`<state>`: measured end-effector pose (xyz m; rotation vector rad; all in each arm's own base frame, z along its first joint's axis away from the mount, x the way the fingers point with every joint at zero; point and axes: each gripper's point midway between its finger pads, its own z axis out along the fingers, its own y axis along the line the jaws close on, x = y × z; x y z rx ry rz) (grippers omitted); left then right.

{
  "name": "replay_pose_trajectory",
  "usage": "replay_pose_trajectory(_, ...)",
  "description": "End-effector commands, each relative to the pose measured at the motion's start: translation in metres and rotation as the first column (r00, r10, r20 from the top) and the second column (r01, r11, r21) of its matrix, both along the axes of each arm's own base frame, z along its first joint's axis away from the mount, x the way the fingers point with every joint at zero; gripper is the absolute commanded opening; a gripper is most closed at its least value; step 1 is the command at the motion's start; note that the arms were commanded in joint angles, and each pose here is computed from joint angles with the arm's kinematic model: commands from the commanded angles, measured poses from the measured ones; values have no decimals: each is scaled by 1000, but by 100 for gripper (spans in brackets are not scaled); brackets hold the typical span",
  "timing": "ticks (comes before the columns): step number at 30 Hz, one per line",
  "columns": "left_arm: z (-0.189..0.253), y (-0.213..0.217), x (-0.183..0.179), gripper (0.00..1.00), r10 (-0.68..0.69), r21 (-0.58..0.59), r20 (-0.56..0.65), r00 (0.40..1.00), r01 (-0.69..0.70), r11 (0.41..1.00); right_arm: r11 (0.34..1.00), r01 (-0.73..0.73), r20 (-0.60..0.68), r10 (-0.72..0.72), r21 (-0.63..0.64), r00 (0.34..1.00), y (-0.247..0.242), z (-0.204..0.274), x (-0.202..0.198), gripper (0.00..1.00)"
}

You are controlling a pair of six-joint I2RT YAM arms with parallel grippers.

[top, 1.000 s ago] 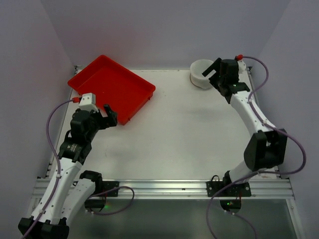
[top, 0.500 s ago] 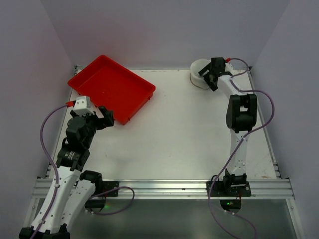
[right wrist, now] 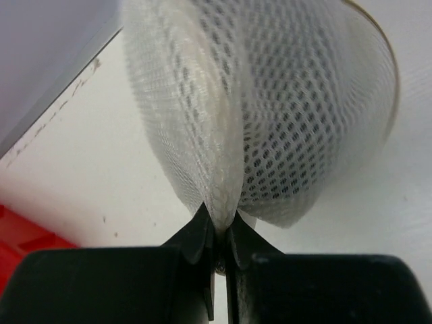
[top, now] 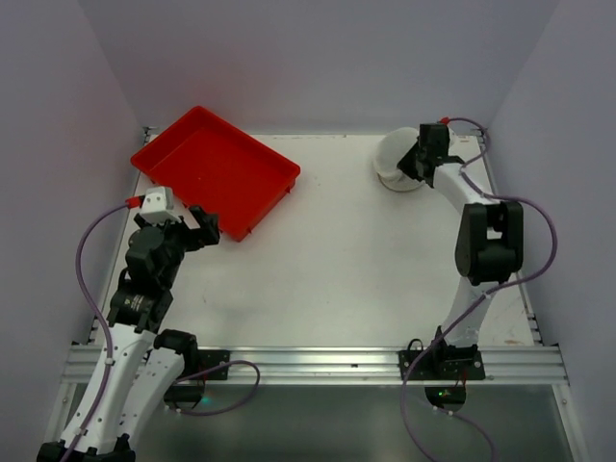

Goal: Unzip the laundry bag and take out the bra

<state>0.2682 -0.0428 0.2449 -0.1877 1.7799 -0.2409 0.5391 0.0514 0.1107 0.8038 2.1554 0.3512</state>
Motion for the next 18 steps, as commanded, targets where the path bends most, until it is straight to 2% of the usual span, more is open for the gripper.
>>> replay_pose_trajectory(1, 10, 0, 2, 100, -8, 13, 51, 999, 8, 1000, 976, -115, 84, 133, -185, 988, 16, 60, -44, 0)
replay_pose_trajectory(2, 11, 1, 2, 100, -7, 13, 52, 999, 6, 1000, 951, -76, 101, 110, -299, 989, 3, 81, -59, 0)
replay_pose_trajectory(3, 10, 0, 2, 100, -9, 11, 51, 999, 9, 1000, 923, -109, 76, 146, -368, 986, 18, 82, -76, 0)
replay_pose_trajectory(4, 11, 0, 1, 100, -12, 10, 52, 999, 12, 1000, 893, -117, 39, 149, -435, 988, 18, 73, -94, 0)
replay_pose_trajectory(6, 11, -1, 0, 100, -16, 7, 55, 998, 16, 1000, 808, -101, 8, 130, -580, 991, 17, 84, -126, 0)
replay_pose_trajectory(8, 10, -2, -1, 100, -21, 6, 51, 998, 20, 1000, 743, -117, -46, 115, -659, 992, 16, 75, -151, 0)
replay_pose_trajectory(9, 9, -2, -1, 100, -20, 3, 48, 999, 20, 1000, 684, -137, -89, 105, -717, 990, 17, 73, -170, 0)
replay_pose_trajectory(11, 10, -2, -2, 100, -22, -1, 52, 998, 22, 1000, 621, -180, -140, 113, -763, 984, 23, 68, -187, 0)
replay_pose_trajectory(12, 11, -2, -3, 100, -24, -2, 57, 998, 24, 1000, 560, -247, -205, 139, -791, 969, 33, 58, -202, 0)
replay_pose_trajectory(14, 11, -2, -3, 100, -22, -4, 60, 998, 22, 1000, 456, -283, -253, 128, -844, 959, 37, 51, -216, 0)
replay_pose_trajectory(16, 12, -1, -3, 100, -17, -4, 63, 998, 18, 1000, 302, -366, -340, 136, -880, 931, 50, 36, -234, 0)
replay_pose_trajectory(17, 12, -1, -3, 100, -16, -4, 65, 998, 16, 1000, 268, -370, -348, 129, -890, 929, 56, 31, -239, 0)
replay_pose_trajectory(18, 12, 0, -3, 100, -14, -4, 65, 998, 15, 1000, 175, -421, -400, 142, -890, 906, 65, 26, -254, 0)
